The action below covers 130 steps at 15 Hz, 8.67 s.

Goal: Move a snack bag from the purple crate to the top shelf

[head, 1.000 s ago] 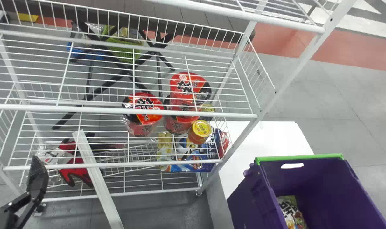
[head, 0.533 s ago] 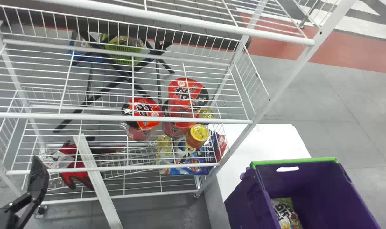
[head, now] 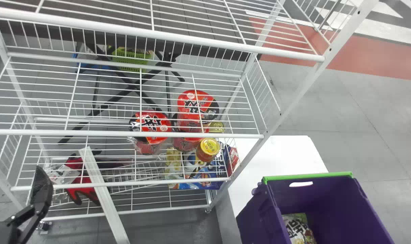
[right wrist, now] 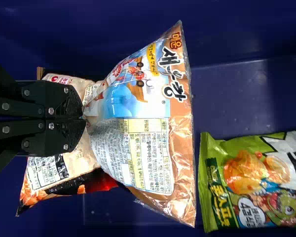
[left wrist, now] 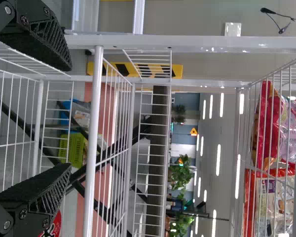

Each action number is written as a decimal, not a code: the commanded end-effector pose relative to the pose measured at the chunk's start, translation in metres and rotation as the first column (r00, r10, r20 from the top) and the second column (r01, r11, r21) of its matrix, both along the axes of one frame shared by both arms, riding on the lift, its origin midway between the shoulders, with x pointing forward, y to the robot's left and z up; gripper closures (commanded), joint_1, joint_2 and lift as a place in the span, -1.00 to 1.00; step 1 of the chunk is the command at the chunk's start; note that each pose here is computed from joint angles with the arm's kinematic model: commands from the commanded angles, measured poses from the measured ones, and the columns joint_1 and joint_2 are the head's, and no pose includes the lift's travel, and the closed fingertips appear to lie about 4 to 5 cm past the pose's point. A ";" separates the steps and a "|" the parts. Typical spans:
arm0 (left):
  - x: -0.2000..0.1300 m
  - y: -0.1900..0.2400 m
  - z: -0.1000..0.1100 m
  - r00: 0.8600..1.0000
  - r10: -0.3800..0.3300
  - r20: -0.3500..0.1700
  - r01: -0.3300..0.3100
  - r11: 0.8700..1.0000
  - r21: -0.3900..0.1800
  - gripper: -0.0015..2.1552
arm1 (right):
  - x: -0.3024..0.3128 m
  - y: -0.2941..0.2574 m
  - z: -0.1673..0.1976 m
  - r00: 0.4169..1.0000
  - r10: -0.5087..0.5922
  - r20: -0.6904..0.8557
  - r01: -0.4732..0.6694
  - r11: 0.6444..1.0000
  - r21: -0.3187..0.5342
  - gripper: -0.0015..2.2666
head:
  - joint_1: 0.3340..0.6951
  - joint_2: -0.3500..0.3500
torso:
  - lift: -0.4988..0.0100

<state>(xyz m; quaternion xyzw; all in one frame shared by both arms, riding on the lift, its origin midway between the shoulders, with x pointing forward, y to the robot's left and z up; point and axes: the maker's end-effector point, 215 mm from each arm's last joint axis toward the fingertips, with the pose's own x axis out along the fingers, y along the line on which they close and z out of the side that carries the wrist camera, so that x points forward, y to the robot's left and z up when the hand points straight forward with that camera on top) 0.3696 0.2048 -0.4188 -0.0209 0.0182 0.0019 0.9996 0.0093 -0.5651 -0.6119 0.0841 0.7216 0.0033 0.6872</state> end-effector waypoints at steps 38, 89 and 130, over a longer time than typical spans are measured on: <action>-0.003 -0.014 -0.004 1.000 -0.003 -0.018 0.003 1.000 0.002 -0.88 | 0.059 0.016 0.037 0.991 -0.074 0.108 0.070 0.997 0.040 0.60 | 1.00 -1.00 | 0.27; -0.004 -0.019 0.005 1.000 -0.011 -0.010 0.011 1.000 0.011 -0.88 | 0.079 0.033 0.046 0.989 -0.048 0.140 0.041 0.998 0.052 0.60 | 1.00 -1.00 | 1.00; -0.016 -0.030 -0.003 1.000 -0.020 -0.023 0.021 0.999 0.034 -0.88 | 0.366 0.315 0.298 0.519 0.044 0.853 -0.172 0.984 0.053 0.60 | 1.00 -0.40 | 0.96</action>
